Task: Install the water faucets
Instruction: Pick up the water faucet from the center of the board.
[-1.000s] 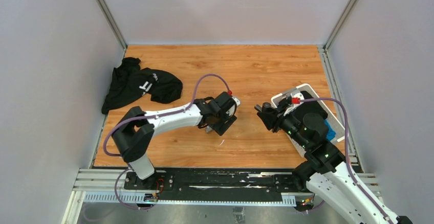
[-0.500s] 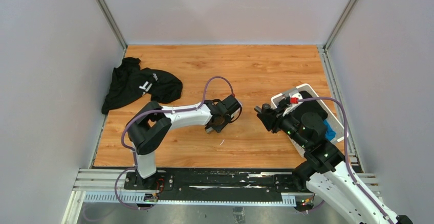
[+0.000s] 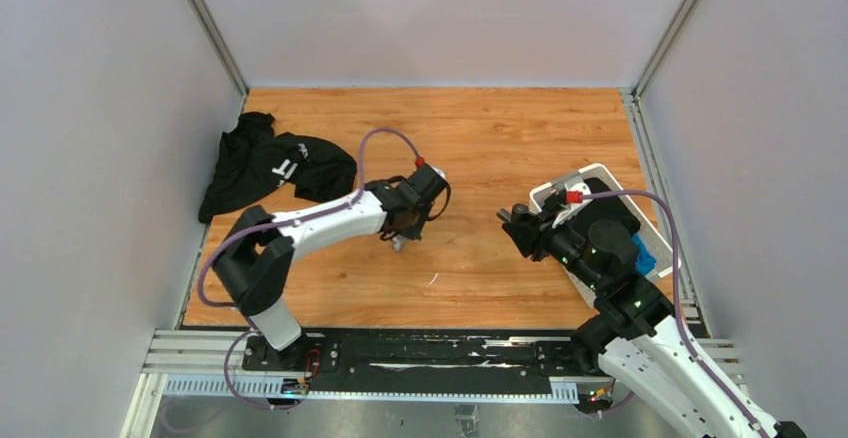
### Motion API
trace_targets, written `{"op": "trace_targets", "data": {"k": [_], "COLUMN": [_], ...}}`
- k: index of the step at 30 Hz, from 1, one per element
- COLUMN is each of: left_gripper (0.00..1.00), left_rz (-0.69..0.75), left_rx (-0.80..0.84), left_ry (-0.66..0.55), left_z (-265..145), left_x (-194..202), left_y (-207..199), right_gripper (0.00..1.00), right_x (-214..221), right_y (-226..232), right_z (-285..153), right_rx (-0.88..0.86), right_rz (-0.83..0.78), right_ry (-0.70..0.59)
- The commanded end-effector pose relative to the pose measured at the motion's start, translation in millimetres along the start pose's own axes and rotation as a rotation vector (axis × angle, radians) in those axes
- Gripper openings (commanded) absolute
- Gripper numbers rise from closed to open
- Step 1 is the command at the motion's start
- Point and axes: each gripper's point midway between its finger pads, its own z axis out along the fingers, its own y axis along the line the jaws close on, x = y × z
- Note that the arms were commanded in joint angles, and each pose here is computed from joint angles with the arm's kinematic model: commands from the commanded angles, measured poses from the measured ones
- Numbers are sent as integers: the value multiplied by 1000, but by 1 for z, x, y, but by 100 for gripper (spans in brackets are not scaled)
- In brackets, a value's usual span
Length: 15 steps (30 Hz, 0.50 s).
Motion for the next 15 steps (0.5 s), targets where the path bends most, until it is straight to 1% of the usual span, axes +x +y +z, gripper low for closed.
{"op": "trace_targets", "data": {"k": [1,3,5,10,13,14,15], "left_gripper": [0,0,0,0,0,1,8], "left_rz": [-298,-361,-386,-360,-362,-361,-357], "left_rx": [-106,-158,-191,-232,-231,-232,-232], "left_ry": [-104,-114,-98,6,25,26,29], "left_z": [-28,-24,-14,18,26,27,27], "left_x": [-17,-12,-4,14,19,20,20], "left_y": [35,42,45,39,36,36,36], "right_gripper": [0,0,0,0,0,0,0], "right_x": [-23,-22,-22,-25,-25,-25,-24], "right_y": [4,4,5,8,7,7,7], "right_z": [-5,-3,-2,-4,-6,-6,-6], "right_rx": [-13,-13,-19,-30,-23,-22,-22], "right_rz": [-3,0,1,-5,-11,-12,-12], "right_ry": [-71,-69,-65,-65,-60,-59,-59]}}
